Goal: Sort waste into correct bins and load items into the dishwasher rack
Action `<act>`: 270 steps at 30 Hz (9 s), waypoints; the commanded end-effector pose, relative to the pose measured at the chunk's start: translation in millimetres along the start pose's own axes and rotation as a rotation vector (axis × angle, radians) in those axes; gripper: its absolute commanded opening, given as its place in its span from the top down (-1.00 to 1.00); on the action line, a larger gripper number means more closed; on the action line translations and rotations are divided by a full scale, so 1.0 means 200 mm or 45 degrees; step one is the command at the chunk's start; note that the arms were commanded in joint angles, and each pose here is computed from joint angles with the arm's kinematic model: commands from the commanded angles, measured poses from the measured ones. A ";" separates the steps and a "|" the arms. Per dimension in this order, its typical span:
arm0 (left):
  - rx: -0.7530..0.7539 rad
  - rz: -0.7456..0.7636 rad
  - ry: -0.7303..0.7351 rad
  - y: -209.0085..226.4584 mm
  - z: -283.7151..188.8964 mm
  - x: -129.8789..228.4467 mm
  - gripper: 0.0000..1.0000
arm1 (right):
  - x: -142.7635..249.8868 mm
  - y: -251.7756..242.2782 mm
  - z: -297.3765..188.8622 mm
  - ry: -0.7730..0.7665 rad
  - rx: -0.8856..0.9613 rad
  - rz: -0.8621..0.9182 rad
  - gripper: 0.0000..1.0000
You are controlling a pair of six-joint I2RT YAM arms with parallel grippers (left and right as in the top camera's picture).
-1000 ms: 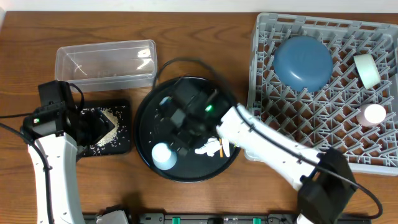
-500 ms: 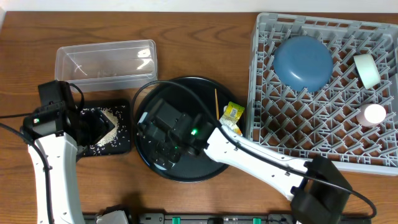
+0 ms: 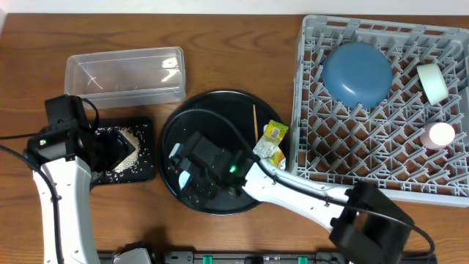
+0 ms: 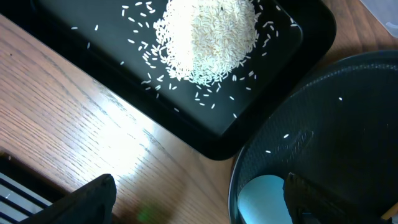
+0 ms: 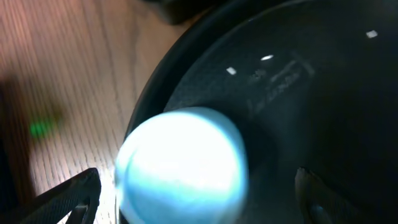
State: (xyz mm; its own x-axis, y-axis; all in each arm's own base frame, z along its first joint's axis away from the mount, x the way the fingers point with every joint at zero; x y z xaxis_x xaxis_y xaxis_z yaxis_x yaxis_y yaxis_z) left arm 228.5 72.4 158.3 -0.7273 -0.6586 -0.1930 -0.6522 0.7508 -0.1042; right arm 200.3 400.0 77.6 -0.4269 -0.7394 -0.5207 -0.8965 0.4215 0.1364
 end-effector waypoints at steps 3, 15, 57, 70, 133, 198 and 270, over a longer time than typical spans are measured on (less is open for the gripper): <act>-0.020 -0.017 0.006 0.02 0.01 0.00 -0.75 | 0.02 0.04 0.03 -0.020 -0.012 -0.011 -0.86; -0.020 -0.017 0.006 0.02 0.01 0.00 -0.75 | 0.00 0.05 0.06 -0.053 -0.015 -0.020 -0.67; -0.021 -0.017 0.007 0.02 0.01 0.00 -0.75 | 0.55 -1.43 -1.65 -0.378 1.066 1.001 0.06; -0.021 -0.017 0.008 0.02 0.01 0.00 -0.75 | 1.24 -1.82 -1.68 -0.152 1.209 1.465 0.10; -0.022 -0.017 0.011 0.02 0.01 0.01 -0.75 | 1.45 -1.70 -1.54 0.141 1.078 1.609 -0.77; -0.027 -0.017 0.021 0.02 0.01 0.02 -0.75 | 1.32 -1.82 -1.69 -0.191 1.096 1.623 0.25; 0.306 1.200 0.469 -1.08 0.52 1.09 -0.74 | 0.85 -1.22 -1.44 -0.082 0.630 1.482 -0.98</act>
State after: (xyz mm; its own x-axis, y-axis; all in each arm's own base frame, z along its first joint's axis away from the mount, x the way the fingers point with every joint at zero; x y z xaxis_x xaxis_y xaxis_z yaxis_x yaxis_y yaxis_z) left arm 240.7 -221.4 46.5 -0.9693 0.2454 -0.0173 0.2413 0.9345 -0.2617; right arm 314.1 18.9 200.3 -0.9105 0.2182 -0.3513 0.1456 0.9642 0.2215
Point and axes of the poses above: each gripper's point midway between its finger pads, its own z axis out along the fingers, its own y axis along the line the jaws close on, x = y × z, the point moved 1 cm from there along -z, back along the fingers, and after that the axes turned 3 degrees about z, right-handed, at the moved point
